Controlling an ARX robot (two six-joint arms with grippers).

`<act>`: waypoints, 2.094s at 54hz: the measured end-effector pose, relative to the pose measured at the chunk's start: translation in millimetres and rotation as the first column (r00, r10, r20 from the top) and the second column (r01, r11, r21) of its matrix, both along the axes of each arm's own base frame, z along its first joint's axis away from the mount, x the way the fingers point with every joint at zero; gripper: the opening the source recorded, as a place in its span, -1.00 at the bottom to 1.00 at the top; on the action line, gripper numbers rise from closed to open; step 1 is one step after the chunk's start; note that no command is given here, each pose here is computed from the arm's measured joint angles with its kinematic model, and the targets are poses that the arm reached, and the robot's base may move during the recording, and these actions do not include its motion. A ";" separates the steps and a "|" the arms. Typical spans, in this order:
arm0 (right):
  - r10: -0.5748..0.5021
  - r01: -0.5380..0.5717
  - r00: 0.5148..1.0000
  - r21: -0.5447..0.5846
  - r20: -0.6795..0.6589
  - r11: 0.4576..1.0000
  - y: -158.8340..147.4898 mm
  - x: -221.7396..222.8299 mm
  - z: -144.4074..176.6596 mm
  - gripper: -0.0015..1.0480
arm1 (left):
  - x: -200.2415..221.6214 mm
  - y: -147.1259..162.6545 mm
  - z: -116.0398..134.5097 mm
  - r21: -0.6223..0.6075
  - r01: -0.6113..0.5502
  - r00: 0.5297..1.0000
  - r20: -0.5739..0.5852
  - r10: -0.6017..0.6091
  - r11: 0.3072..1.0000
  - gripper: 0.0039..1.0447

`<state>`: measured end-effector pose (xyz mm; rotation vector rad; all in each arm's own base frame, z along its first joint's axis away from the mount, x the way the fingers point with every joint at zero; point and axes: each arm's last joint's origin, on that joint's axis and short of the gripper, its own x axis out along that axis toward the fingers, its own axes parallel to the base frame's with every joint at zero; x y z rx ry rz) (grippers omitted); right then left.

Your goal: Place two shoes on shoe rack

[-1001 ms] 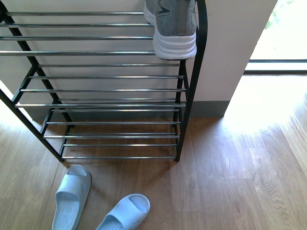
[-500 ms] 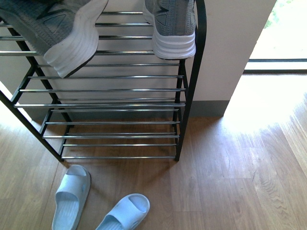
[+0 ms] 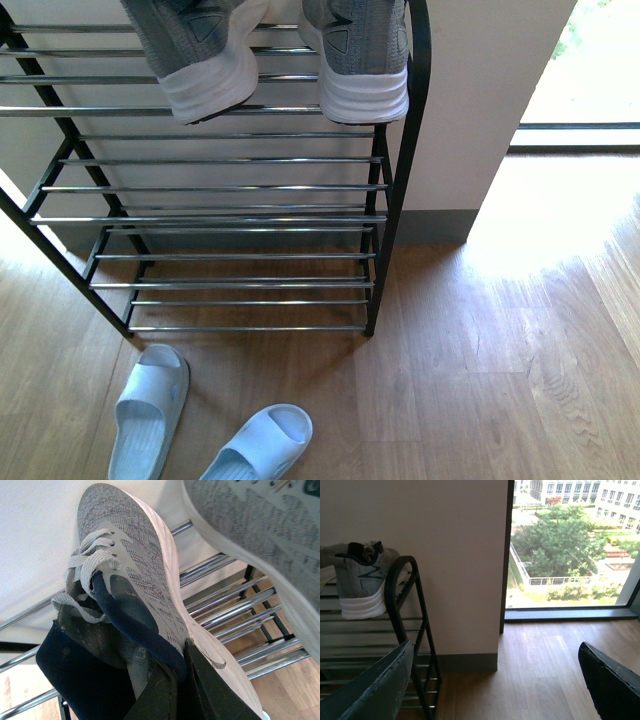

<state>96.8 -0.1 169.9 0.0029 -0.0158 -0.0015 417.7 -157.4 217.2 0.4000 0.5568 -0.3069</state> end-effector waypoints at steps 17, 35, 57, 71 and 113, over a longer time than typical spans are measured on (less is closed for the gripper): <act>0.000 0.000 1.000 0.000 0.000 1.000 0.0 0.0 0.0 0.82 | -2.3 -17.4 -1.7 0.022 0.046 0.999 -0.006 -0.046 0.999 -0.97; 0.000 0.000 1.000 0.000 0.000 1.000 0.0 0.0 0.0 0.82 | -9.6 -26.9 8.5 -0.025 0.062 0.998 0.024 -0.062 0.998 0.14; 0.000 0.000 1.000 0.000 0.000 1.000 0.0 0.0 0.0 0.82 | -79.7 -1.3 69.4 -0.166 -0.040 0.961 0.262 0.083 0.985 0.83; 0.000 0.000 1.000 0.000 0.000 1.000 0.0 0.0 0.0 0.82 | -181.7 52.2 70.6 -0.213 -0.180 0.901 0.356 0.248 0.960 0.83; 0.000 0.000 1.000 0.000 0.000 1.000 0.0 0.0 0.0 0.82 | -307.9 141.3 -8.0 -0.451 -0.168 0.816 0.436 0.381 0.876 -0.38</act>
